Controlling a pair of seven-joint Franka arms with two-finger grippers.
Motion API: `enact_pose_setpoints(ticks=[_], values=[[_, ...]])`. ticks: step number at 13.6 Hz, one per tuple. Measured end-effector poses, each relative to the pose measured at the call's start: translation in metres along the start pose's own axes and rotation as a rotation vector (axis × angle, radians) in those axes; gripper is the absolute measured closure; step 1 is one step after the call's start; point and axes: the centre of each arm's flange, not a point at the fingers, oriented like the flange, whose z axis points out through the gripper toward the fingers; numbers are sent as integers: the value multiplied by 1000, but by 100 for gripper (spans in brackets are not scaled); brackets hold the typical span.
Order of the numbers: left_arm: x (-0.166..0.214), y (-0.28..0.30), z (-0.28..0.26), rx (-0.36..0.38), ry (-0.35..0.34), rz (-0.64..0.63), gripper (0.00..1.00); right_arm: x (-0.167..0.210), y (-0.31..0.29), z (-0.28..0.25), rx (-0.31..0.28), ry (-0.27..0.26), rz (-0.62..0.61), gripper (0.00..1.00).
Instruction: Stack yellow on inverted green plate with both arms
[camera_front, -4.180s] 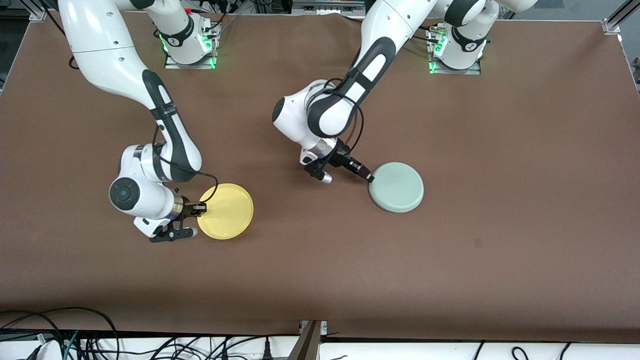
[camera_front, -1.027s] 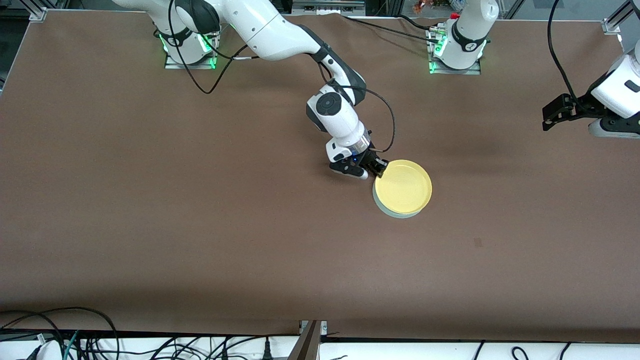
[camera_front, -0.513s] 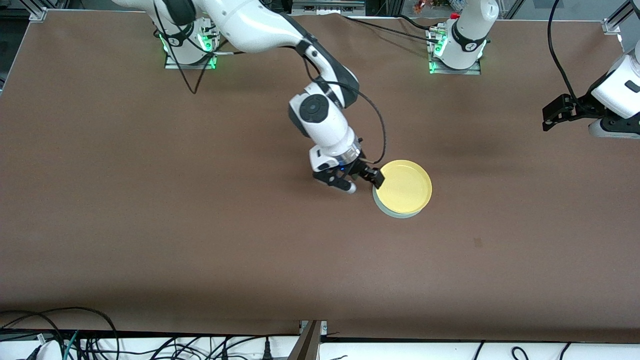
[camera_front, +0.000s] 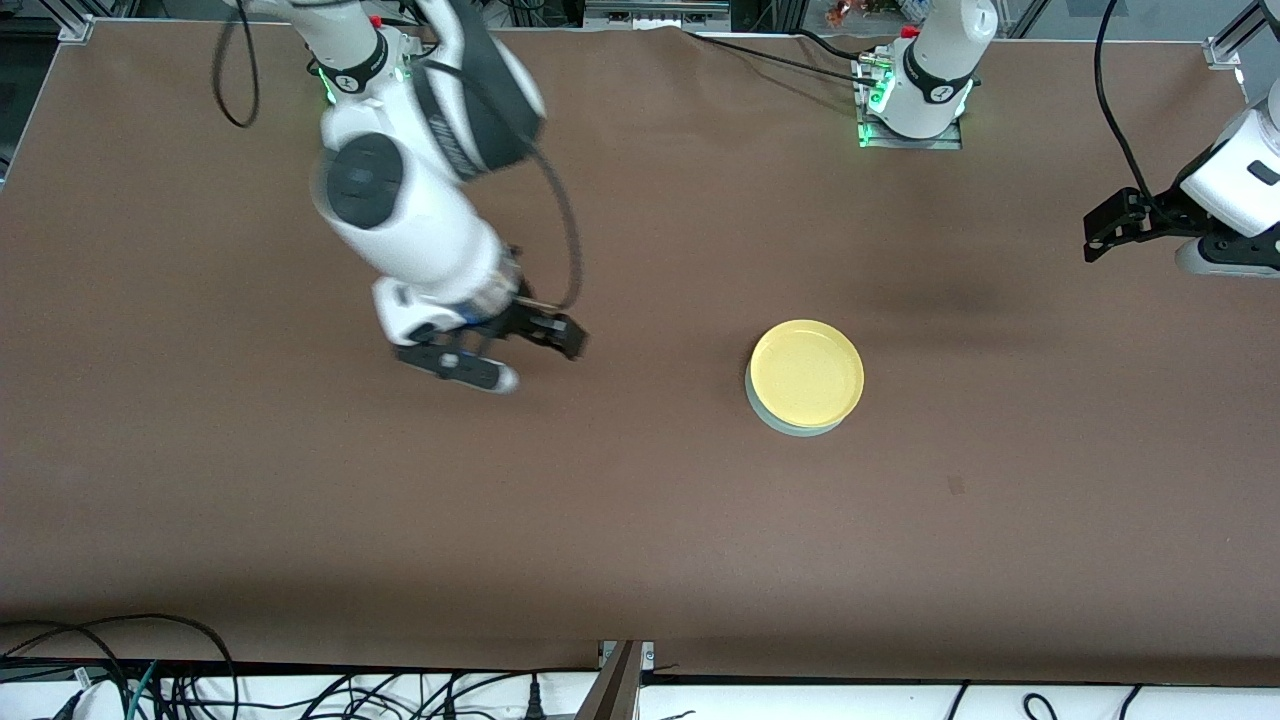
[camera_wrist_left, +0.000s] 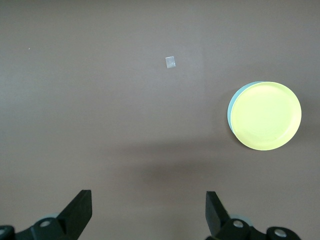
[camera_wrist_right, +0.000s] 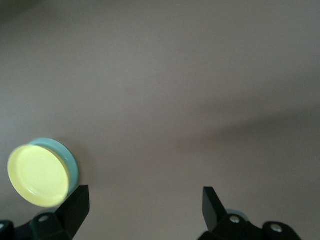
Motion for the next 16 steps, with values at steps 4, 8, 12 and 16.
enact_pose_setpoints(ticks=[4, 8, 12, 16], values=[[0, -1, 1, 0, -2, -1, 0, 21, 132, -77, 12, -109, 0, 0], [1, -1, 1, 0, -2, -1, 0, 14, 204, -109, -84, -73, -192, 0], [1, -1, 1, 0, -2, -1, 0, 23, 234, -117, -177, -45, -401, 0], [1, 0, 1, 0, -2, -1, 0, 23, 232, -122, -195, -27, -453, 0]])
